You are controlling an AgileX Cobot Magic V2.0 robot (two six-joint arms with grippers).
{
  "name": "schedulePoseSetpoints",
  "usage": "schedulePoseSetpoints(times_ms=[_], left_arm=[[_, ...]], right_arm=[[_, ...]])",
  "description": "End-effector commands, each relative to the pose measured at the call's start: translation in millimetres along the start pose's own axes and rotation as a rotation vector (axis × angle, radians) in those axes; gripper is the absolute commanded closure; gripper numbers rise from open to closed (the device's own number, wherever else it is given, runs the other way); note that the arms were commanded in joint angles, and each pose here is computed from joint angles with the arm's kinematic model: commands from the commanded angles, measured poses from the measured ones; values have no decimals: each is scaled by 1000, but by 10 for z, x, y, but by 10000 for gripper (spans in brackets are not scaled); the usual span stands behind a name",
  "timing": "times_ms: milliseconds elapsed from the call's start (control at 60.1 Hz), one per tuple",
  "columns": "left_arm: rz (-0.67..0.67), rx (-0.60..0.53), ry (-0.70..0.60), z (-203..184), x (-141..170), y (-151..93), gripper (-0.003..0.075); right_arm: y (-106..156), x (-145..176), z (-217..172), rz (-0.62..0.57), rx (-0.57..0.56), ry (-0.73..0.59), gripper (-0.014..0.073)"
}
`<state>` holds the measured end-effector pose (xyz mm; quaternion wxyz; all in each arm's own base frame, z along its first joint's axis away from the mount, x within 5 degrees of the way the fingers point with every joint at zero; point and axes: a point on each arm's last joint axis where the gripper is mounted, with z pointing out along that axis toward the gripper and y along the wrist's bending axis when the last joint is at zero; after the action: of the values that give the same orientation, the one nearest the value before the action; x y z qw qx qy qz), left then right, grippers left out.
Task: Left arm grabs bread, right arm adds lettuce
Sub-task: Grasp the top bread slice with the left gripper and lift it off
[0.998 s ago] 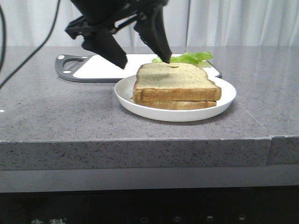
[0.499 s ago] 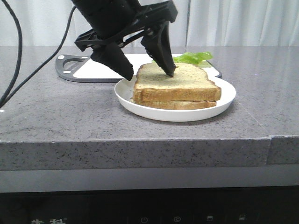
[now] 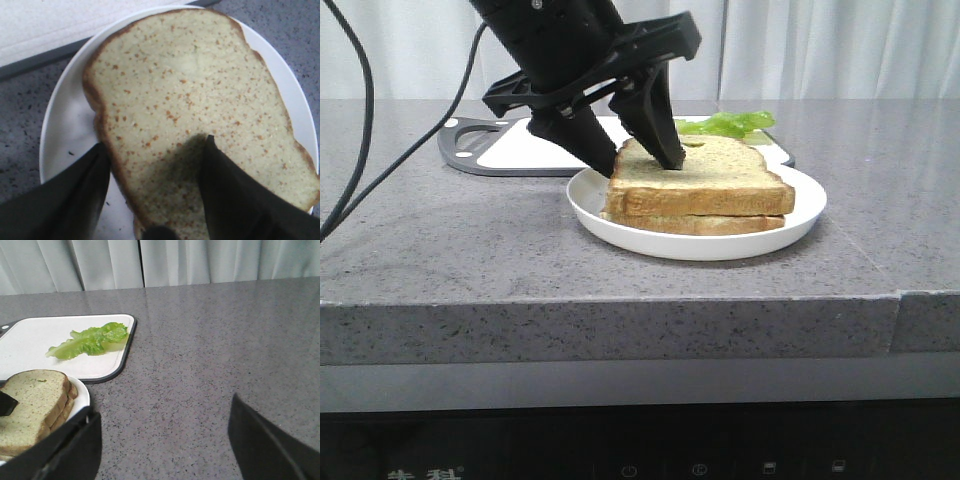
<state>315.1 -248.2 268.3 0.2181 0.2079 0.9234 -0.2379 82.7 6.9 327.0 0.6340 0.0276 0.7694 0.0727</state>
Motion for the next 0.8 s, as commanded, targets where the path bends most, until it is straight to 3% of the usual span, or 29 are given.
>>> schedulePoseSetpoints(times_ms=[0, 67, 250, 566, 782], left_arm=[[4, 24, -78, -166, -103, -99, 379], [7, 20, -84, -197, -110, -90, 450], [-7, 6, -72, -219, -118, -5, 740], [20, 9, -163, -568, -170, -70, 741], [101, -14, -355, -1149, -221, -197, 741]], right_arm=[[12, -166, -18, -12, 1, -93, 48], [12, -165, -18, -12, 1, -92, 48], [12, -164, -18, -12, 1, -91, 48], [12, -161, -17, -12, 1, -88, 48], [12, -152, -16, -14, 1, -77, 48]])
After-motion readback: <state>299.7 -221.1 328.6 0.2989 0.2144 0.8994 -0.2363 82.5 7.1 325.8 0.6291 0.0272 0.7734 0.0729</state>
